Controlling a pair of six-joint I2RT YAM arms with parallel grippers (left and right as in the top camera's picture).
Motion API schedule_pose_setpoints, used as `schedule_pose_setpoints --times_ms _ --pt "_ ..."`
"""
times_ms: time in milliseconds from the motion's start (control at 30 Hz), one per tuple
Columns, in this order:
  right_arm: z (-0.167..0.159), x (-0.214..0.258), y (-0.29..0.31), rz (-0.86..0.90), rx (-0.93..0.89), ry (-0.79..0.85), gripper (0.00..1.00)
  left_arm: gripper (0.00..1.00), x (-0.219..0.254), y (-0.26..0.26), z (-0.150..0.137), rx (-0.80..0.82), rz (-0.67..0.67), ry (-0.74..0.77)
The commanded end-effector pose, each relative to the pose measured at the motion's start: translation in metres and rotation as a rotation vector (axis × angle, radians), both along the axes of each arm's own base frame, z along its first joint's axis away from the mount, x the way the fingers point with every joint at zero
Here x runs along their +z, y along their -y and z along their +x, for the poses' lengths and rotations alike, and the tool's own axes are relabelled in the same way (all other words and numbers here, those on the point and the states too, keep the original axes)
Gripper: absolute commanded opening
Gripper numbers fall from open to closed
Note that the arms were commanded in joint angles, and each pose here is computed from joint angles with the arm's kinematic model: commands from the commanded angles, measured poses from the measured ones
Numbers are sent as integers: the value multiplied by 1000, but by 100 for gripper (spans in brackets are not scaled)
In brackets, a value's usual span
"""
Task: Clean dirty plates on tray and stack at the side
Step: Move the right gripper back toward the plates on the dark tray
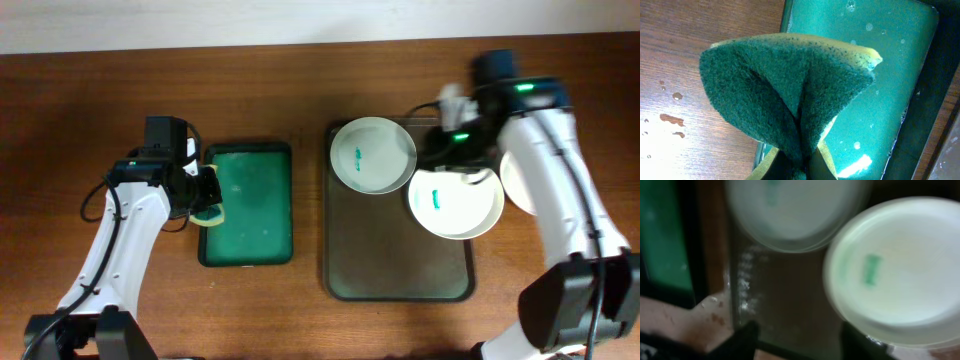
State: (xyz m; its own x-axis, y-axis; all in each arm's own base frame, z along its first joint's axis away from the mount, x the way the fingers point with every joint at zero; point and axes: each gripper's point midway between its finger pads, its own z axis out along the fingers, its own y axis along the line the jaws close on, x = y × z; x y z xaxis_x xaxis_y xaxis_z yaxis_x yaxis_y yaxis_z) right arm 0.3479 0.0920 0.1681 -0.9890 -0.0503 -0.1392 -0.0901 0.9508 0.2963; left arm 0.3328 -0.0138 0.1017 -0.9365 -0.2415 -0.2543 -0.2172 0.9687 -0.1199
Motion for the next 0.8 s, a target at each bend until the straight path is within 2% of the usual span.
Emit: schedule_pose_setpoints --times_ms 0,33,167,267,567,767 --pt "-13 -4 -70 29 81 0 57 0 9 12 4 -61 -3 45" --pt "-13 -14 -97 -21 80 26 57 0 9 19 5 -82 -4 50" --pt "-8 -41 -132 -177 28 131 56 0 9 27 4 -103 -4 50" --pt "-6 -66 -151 -228 17 172 50 0 9 27 4 -103 -4 50" --pt "-1 -152 -158 -308 14 62 42 0 9 27 3 -103 -4 49" --pt "2 -170 -160 -313 -2 49 41 0 9 26 2 -103 -3 41"
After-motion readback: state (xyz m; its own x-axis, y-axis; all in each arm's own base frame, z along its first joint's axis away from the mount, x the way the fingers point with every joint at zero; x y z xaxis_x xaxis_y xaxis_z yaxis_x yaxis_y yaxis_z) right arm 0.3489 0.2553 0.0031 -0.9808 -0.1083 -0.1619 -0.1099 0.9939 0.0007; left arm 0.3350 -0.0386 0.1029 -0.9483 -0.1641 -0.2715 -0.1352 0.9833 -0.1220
